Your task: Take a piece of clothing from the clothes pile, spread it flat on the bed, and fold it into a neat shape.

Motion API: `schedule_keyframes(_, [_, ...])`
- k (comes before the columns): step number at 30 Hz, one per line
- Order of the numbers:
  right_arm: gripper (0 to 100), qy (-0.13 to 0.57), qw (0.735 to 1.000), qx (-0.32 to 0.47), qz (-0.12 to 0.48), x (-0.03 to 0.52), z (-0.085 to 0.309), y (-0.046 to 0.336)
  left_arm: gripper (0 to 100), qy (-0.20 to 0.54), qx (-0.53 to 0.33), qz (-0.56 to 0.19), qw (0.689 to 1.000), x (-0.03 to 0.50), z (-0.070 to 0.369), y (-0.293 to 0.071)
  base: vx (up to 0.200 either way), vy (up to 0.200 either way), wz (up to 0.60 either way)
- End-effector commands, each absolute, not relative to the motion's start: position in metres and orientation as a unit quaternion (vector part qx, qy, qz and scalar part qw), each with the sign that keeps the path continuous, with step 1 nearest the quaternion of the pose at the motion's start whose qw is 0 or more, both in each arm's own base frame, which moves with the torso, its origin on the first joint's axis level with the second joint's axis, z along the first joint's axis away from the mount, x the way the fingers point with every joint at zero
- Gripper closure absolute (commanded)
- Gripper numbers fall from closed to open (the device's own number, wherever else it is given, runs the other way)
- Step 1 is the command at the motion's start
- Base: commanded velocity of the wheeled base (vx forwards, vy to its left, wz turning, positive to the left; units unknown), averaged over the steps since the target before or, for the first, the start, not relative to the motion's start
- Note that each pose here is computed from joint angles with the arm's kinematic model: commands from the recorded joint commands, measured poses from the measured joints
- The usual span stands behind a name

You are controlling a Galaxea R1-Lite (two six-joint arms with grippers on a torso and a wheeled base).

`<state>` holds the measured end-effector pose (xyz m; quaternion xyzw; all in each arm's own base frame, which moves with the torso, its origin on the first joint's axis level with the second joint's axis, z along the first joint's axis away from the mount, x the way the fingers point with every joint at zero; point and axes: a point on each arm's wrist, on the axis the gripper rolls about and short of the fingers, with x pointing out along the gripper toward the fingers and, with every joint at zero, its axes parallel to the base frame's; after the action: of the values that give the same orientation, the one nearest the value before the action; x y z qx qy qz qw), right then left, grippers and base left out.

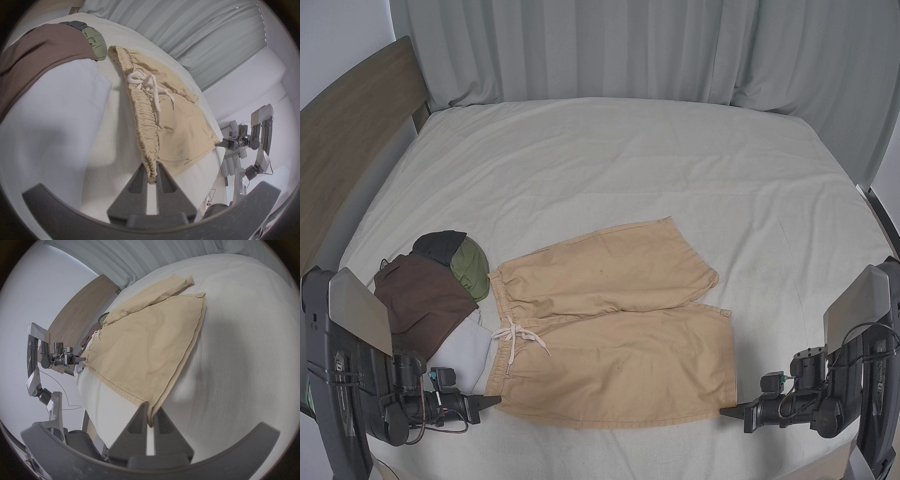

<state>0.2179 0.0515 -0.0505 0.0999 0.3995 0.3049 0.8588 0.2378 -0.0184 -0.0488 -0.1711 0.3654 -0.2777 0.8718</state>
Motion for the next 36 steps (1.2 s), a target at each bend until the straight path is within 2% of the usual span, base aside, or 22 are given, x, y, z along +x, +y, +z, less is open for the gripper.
schedule_keyframes(1, [100, 0.406, 0.855, 0.094, 0.309, 0.212, -0.049, 0.051, 100, 0.375, -0.168, -0.275, 0.869, 0.229, -0.049, -0.013, 0.0, 0.0, 0.0])
schedule_keyframes(13, [100, 0.413, 0.848, 0.085, 0.321, 0.203, -0.048, 0.047, 100, 0.389, -0.141, -0.296, 0.861, 0.216, -0.056, -0.008, 0.0, 0.0, 0.0])
schedule_keyframes(36, [100, 0.322, 0.878, 0.104, 0.339, 0.222, -0.01, 0.055, 100, 0.304, -0.13, -0.352, 0.876, 0.232, -0.017, -0.021, 0.0, 0.0, 0.0])
